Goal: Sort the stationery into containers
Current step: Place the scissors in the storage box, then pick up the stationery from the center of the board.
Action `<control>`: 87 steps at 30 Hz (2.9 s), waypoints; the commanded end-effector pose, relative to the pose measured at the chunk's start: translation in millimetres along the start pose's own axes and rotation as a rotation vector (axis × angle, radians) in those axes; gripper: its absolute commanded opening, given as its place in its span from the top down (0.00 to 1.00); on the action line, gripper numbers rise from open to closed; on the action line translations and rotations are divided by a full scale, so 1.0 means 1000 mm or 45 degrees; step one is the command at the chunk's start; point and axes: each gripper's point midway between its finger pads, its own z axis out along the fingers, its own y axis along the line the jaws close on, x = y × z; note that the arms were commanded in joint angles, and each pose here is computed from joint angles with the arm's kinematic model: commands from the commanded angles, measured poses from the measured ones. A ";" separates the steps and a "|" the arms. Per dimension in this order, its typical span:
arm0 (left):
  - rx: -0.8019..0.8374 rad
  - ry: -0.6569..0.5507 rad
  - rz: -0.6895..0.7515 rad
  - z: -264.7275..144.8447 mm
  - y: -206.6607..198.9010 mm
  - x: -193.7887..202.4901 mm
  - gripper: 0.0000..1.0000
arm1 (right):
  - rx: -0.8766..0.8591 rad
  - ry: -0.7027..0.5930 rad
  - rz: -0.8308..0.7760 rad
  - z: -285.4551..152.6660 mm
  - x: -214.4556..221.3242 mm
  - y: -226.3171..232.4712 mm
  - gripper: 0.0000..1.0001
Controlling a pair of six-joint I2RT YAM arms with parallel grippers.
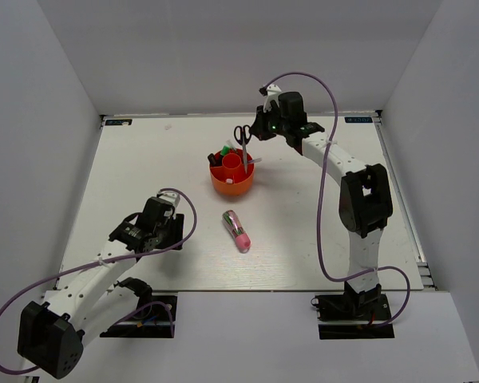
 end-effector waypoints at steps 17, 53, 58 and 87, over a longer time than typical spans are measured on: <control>0.012 -0.016 0.009 -0.003 -0.002 -0.007 0.35 | -0.039 -0.156 -0.106 -0.018 -0.024 0.017 1.00; 0.018 -0.016 0.007 -0.003 -0.003 -0.007 0.35 | -0.107 -0.082 -0.098 -0.035 -0.008 0.022 0.54; 0.048 0.000 0.003 -0.001 -0.007 -0.006 0.42 | -0.066 -0.049 -0.155 -0.057 -0.017 0.019 0.45; -0.011 -0.044 -0.822 0.037 -0.133 -0.101 0.20 | -0.100 0.365 0.138 -0.224 0.136 0.010 0.92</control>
